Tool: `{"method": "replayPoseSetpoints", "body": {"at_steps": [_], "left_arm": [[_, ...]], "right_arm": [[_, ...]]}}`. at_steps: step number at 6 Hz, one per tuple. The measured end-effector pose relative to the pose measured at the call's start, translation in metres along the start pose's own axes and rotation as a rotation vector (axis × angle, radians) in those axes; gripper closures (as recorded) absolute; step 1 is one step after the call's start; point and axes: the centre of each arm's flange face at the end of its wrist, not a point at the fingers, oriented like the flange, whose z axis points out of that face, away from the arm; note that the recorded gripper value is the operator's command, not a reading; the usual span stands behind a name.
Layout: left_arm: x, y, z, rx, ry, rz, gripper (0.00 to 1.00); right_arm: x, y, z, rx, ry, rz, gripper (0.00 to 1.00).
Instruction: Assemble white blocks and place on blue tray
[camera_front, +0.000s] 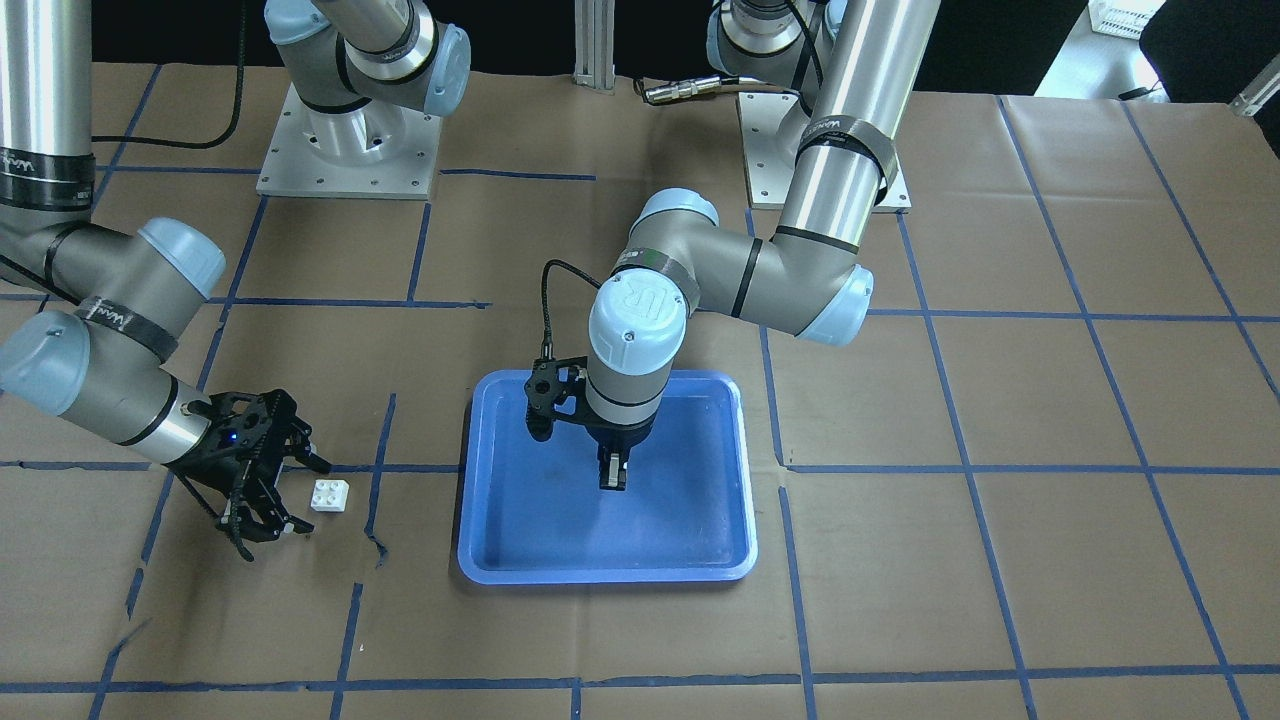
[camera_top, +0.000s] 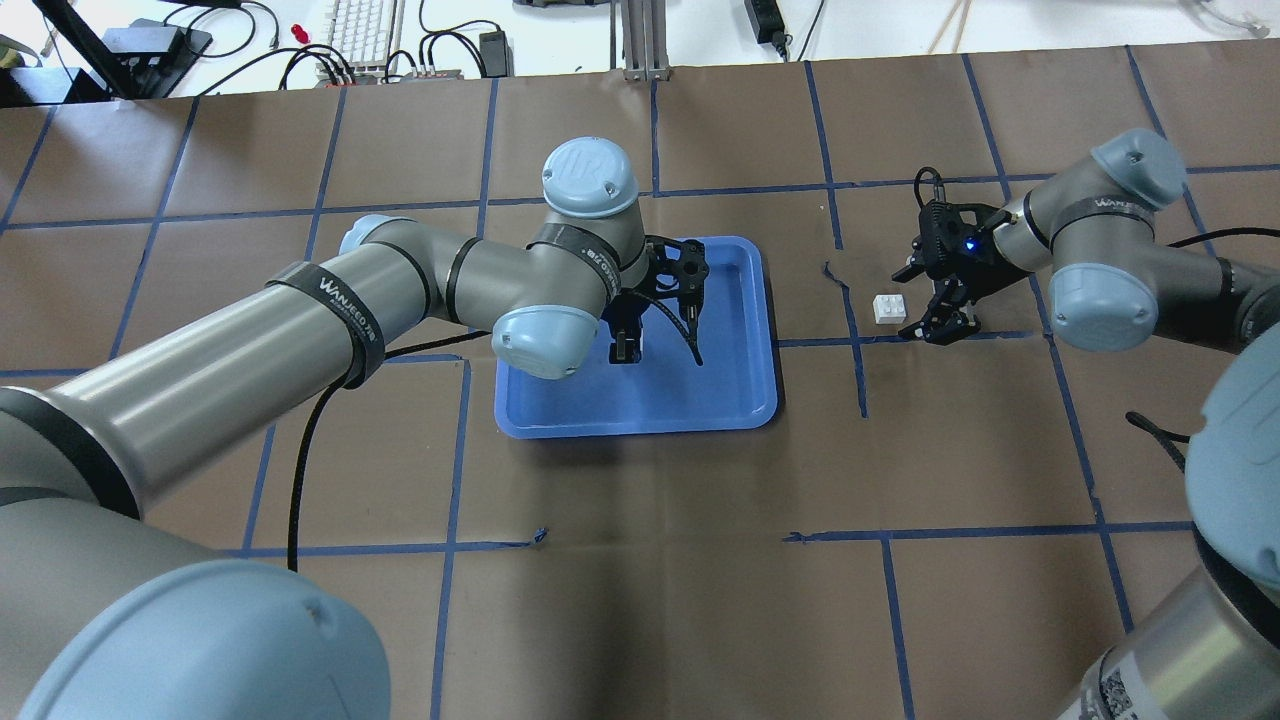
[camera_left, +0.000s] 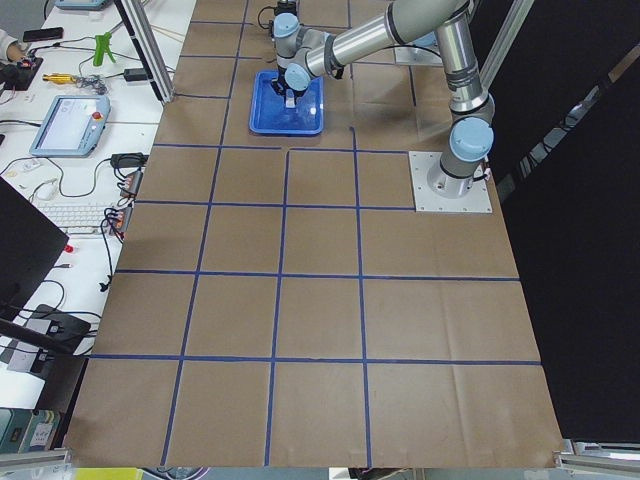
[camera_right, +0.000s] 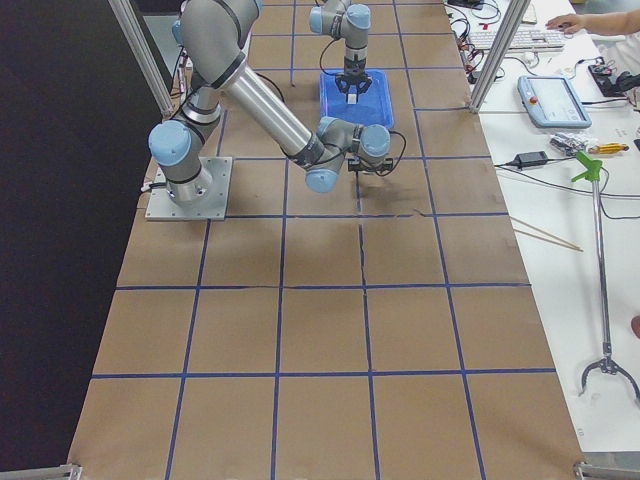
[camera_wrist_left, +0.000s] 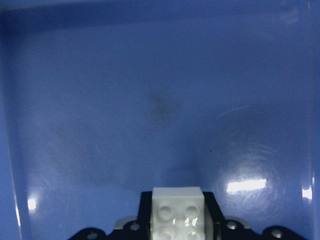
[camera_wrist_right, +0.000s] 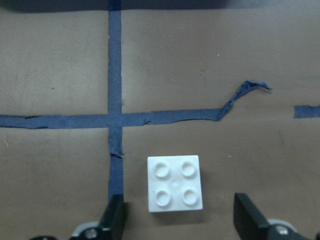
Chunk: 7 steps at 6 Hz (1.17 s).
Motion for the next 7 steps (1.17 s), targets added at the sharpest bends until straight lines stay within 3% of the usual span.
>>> {"method": "replayPoseSetpoints", "body": {"at_steps": [2,3,4,5,6,7], "left_arm": [[0.001,0.002,0.001,-0.002,0.004,0.004,0.69],[0.001,0.002,0.002,-0.005,0.006,0.003,0.31],[0.001,0.002,0.003,-0.007,0.008,0.000,0.13],[0.002,0.003,0.003,-0.007,0.010,-0.003,0.06],[0.001,0.002,-0.002,-0.006,0.004,-0.002,0.05],[0.001,0.001,-0.022,-0.007,-0.006,-0.001,0.04]], "right_arm": [[0.000,-0.001,-0.001,0.009,0.003,0.003,0.33],[0.000,-0.002,-0.001,0.025,0.009,0.002,0.41],[0.001,-0.004,-0.001,0.038,0.014,0.000,0.55],[0.001,-0.005,0.000,0.042,0.016,-0.001,0.67],[0.001,-0.005,0.000,0.043,0.017,-0.002,0.75],[0.002,-0.006,-0.001,0.043,0.019,-0.005,0.77]]}}
